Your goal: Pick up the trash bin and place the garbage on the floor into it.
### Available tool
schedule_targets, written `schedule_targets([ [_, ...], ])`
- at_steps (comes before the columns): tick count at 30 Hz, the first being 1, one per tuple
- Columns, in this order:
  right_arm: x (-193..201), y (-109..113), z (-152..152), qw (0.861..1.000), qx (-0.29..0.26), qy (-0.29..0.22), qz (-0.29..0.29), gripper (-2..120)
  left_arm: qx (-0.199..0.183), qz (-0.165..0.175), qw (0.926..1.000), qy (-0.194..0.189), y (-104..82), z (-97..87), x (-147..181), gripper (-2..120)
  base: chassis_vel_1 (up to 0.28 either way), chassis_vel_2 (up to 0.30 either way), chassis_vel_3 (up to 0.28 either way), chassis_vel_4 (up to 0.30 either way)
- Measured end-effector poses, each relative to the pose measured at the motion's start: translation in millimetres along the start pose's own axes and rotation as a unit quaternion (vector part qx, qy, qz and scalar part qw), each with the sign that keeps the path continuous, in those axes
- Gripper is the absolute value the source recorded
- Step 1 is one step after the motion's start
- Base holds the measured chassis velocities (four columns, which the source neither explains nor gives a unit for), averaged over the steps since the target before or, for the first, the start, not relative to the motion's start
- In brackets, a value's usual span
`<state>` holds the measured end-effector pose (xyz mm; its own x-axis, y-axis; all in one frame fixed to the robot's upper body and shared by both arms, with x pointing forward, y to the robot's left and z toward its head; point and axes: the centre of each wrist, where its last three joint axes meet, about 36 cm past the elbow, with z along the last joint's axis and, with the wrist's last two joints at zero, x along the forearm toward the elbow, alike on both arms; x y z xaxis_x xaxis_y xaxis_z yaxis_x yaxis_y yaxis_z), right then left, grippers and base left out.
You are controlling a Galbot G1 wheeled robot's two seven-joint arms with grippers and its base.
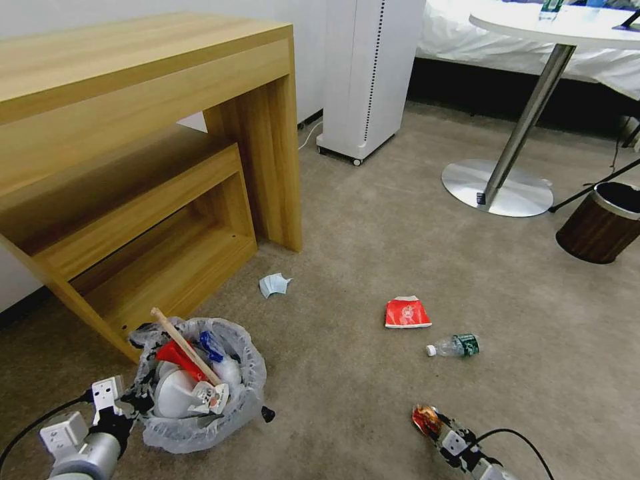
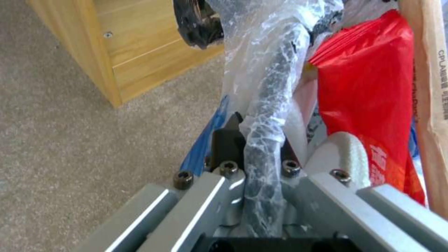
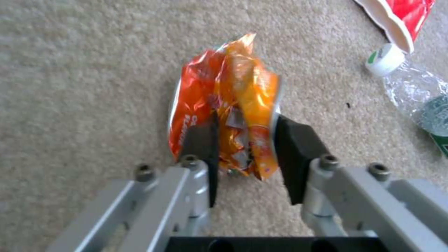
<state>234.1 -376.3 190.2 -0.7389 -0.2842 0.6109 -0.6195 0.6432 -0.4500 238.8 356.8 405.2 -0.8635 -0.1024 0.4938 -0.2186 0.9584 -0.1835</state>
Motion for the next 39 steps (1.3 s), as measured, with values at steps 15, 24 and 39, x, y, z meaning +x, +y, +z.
schedule_targets([
  [15,1,2,-13,0.999,-0.033,-0.023,0.015,15,-0.005,-0.004,1.0000,-0.002,6.0,0.0,-2,1,0.000,0.000,0.000,0.000],
  [24,2,-13,-58,0.993,-0.074,-0.087,0.024,14,-0.003,-0.007,1.0000,0.000,7.5,0.8,-2,1,0.000,0.000,0.000,0.000],
  [39,20,-99,-299,0.900,-0.142,-0.405,-0.075,14,-0.013,0.003,0.9999,0.003,-5.8,-12.6,6,1,0.000,0.000,0.000,0.000],
])
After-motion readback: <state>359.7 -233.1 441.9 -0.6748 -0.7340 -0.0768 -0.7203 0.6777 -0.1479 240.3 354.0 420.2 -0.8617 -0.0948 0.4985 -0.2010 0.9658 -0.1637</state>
